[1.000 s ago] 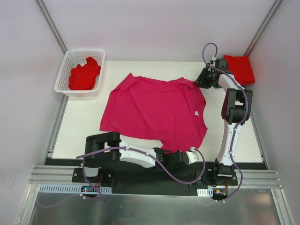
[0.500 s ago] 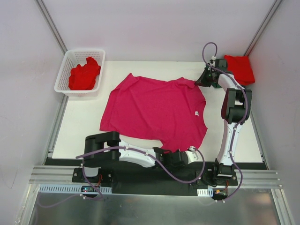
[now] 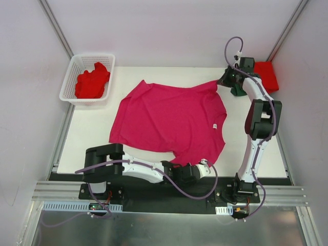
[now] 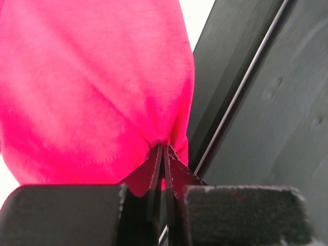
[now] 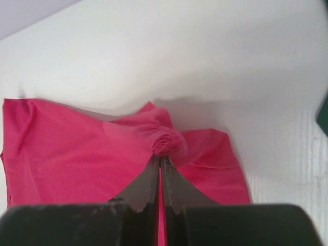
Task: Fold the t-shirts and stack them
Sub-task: Flatten out the tshirt
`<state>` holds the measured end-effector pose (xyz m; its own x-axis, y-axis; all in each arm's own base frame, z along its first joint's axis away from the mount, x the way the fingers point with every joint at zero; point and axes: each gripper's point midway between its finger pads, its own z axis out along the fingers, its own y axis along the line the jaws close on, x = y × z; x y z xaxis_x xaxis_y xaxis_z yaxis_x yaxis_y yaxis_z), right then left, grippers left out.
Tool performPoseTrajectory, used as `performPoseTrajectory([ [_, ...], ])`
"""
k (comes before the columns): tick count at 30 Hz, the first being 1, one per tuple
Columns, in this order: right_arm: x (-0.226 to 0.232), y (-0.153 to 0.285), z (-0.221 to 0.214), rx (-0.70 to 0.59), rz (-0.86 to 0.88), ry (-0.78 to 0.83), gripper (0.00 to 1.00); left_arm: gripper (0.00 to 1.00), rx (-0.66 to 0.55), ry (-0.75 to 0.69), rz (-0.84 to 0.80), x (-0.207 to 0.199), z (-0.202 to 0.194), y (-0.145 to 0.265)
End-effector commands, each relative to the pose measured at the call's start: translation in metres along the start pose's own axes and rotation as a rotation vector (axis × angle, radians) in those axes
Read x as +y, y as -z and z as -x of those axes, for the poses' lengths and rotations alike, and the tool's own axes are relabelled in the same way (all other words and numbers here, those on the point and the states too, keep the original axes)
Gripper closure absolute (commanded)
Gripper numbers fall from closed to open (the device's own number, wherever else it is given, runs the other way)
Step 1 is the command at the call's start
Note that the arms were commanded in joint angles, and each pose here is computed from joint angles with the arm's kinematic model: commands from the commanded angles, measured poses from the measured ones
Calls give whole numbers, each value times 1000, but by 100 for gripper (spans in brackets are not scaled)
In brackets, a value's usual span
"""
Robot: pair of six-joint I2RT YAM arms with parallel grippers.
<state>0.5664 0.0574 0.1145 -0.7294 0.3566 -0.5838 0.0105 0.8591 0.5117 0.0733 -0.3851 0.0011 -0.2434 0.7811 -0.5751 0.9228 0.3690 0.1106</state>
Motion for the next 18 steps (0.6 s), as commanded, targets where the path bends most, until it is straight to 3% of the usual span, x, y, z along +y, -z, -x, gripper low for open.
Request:
performPoseTrajectory([
  [1, 40, 52, 50, -163, 32, 107, 99, 100, -29, 62, 107, 32, 5, 28],
  [9, 65, 103, 85, -274, 12, 178, 99, 100, -148, 126, 205, 65, 35, 97],
  [18, 62, 148, 100, -384, -56, 179, 99, 100, -390, 280, 471, 153, 62, 229],
])
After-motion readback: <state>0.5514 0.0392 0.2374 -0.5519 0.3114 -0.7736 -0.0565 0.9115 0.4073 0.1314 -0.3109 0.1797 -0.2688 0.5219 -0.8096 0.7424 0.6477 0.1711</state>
